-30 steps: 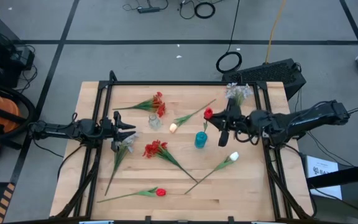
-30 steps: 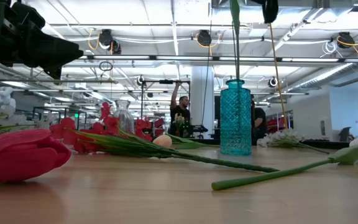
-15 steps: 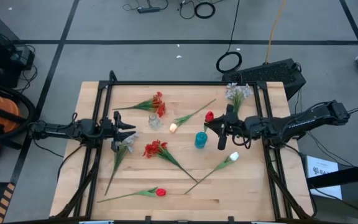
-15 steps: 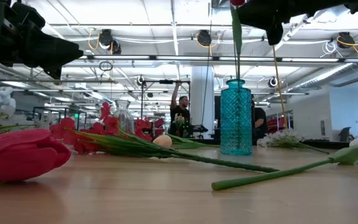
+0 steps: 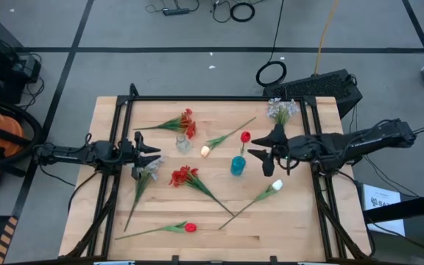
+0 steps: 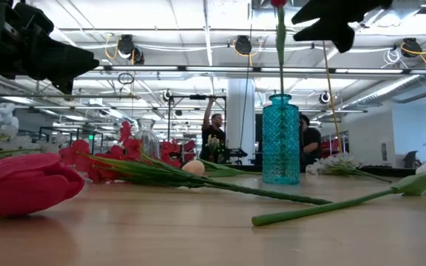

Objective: Sort flowers into vase by color
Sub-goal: Put the top red tulip into the blue vase, then put the left white flowers into the transparent vase

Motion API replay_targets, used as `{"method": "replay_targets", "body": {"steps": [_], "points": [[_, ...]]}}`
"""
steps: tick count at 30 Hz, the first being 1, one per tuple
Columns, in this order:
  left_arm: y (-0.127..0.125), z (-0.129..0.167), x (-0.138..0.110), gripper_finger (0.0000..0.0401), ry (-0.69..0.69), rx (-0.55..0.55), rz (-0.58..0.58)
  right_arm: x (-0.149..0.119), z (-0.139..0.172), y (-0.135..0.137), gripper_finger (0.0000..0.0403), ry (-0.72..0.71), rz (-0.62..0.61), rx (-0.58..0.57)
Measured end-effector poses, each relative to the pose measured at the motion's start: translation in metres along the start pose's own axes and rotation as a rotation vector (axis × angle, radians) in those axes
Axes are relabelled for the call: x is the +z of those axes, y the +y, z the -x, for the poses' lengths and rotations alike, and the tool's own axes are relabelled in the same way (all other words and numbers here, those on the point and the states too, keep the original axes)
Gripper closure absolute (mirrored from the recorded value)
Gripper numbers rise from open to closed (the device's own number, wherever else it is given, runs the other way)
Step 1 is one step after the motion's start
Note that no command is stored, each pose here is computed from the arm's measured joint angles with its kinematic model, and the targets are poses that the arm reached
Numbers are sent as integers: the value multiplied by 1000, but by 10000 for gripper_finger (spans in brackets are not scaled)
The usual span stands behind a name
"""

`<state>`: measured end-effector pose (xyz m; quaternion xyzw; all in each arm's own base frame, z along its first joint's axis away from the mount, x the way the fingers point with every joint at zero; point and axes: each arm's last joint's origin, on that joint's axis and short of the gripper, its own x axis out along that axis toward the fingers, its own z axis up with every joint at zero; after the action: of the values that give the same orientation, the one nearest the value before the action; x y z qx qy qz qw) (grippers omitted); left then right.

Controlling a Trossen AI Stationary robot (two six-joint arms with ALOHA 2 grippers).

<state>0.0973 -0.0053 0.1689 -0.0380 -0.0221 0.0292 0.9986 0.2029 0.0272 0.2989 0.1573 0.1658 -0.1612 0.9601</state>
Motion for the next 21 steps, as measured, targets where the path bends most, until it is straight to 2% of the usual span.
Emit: {"method": "replay_targets", "body": {"steps": [3, 7, 11, 17, 21], "points": [[0, 0, 0, 285, 0, 0, 0, 6, 10, 0, 219, 85, -70, -37], [0, 0, 0, 285, 0, 0, 0, 10, 22, -1, 242, 181, -256, -107], [0, 0, 0, 285, 0, 0, 0, 3, 30, -4, 291, 284, -446, -186], [0, 0, 0, 285, 0, 0, 0, -13, 24, -1, 390, 377, -675, -327], [0, 0, 0, 285, 0, 0, 0, -25, 11, 10, 396, 413, -795, -386]]}}
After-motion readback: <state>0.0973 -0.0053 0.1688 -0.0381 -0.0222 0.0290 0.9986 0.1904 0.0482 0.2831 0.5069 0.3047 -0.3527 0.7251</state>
